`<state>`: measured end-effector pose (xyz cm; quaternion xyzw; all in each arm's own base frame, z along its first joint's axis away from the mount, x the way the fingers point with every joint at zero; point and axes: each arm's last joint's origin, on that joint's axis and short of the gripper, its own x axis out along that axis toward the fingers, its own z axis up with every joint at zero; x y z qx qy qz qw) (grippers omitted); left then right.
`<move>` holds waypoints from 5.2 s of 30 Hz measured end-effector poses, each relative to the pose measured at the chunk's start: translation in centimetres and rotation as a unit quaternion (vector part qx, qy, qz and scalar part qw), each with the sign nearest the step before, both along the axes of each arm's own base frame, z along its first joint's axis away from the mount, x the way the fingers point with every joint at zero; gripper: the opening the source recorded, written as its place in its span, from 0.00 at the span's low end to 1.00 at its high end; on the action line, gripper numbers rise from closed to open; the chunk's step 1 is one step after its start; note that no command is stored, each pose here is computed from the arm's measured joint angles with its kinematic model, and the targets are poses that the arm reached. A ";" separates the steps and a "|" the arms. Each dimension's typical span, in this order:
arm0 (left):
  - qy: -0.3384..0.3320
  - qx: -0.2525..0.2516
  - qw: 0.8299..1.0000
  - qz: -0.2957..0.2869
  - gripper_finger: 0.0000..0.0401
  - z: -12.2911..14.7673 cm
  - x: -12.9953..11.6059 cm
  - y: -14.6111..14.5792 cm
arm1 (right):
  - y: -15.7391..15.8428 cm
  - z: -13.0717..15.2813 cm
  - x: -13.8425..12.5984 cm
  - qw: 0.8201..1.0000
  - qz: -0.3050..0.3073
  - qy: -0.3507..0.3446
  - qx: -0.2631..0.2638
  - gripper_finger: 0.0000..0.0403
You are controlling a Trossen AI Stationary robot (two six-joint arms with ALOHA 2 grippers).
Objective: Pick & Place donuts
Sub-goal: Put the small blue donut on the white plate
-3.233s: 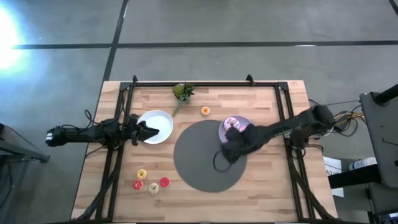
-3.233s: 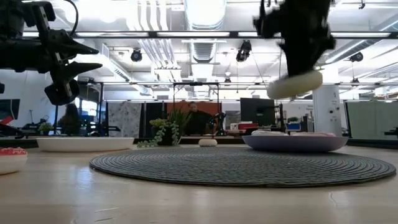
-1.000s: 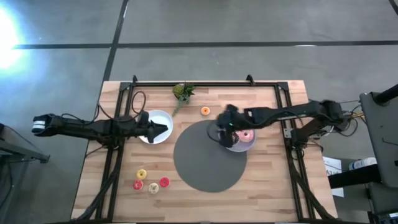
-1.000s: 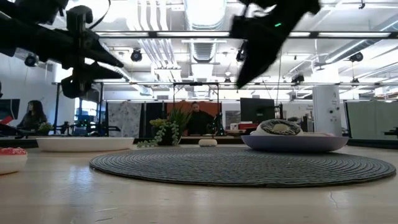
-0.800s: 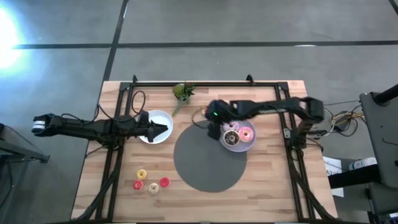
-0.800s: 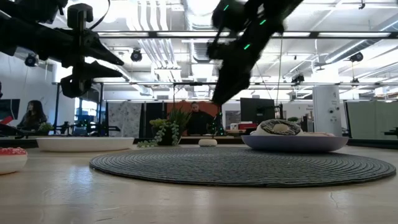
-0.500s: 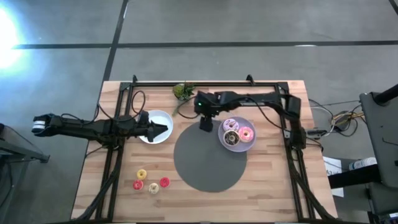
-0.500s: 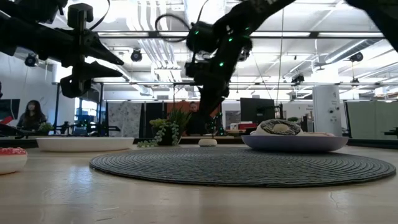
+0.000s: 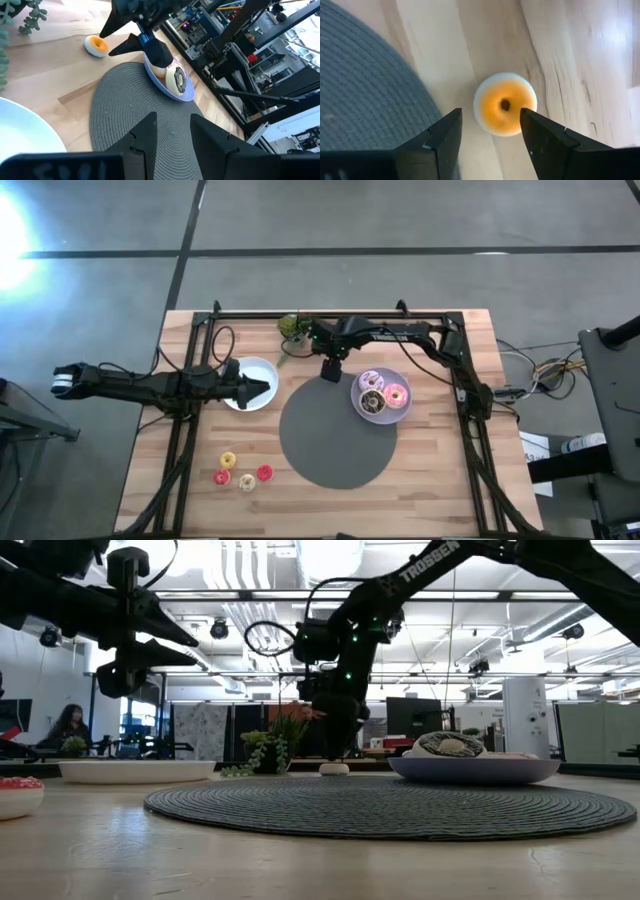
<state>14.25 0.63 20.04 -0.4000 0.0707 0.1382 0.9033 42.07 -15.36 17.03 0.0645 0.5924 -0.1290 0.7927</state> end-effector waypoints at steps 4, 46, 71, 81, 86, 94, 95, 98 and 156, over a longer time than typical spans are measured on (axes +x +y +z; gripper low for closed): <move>0.010 0.000 1.000 0.000 0.23 -0.2 0.0 0.0 | 0.1 0.2 0.1 1.000 0.016 -0.007 0.005 0.47; 0.021 -0.004 1.000 0.012 0.23 -0.4 -0.1 0.1 | 0.8 -2.8 0.9 0.998 0.061 -0.011 -0.013 0.36; 0.028 -0.001 1.000 0.012 0.23 -0.6 -0.2 0.1 | -0.1 2.3 0.5 0.965 -0.117 -0.157 0.176 0.02; 0.012 0.129 0.991 0.032 0.23 2.1 -0.2 0.1 | -2.2 9.4 3.2 0.778 -0.284 -0.453 0.331 0.02; 0.047 0.241 0.963 0.111 0.23 4.3 -0.3 0.3 | -1.5 10.2 4.0 0.710 -0.346 -0.497 0.359 0.02; 0.151 0.399 0.882 0.201 0.23 7.0 -0.2 0.9 | -0.4 11.4 4.7 0.646 -0.363 -0.550 0.385 0.02; 0.157 0.408 0.877 0.197 0.23 7.1 0.0 0.9 | -0.4 11.6 4.7 0.641 -0.361 -0.557 0.385 0.02; 0.165 0.411 0.875 0.194 0.24 7.0 0.3 0.8 | -0.3 11.7 4.7 0.630 -0.369 -0.560 0.391 0.02; 0.304 0.486 0.787 0.229 0.01 7.2 4.8 1.4 | 4.1 11.4 6.0 0.622 -0.406 -0.576 0.342 0.06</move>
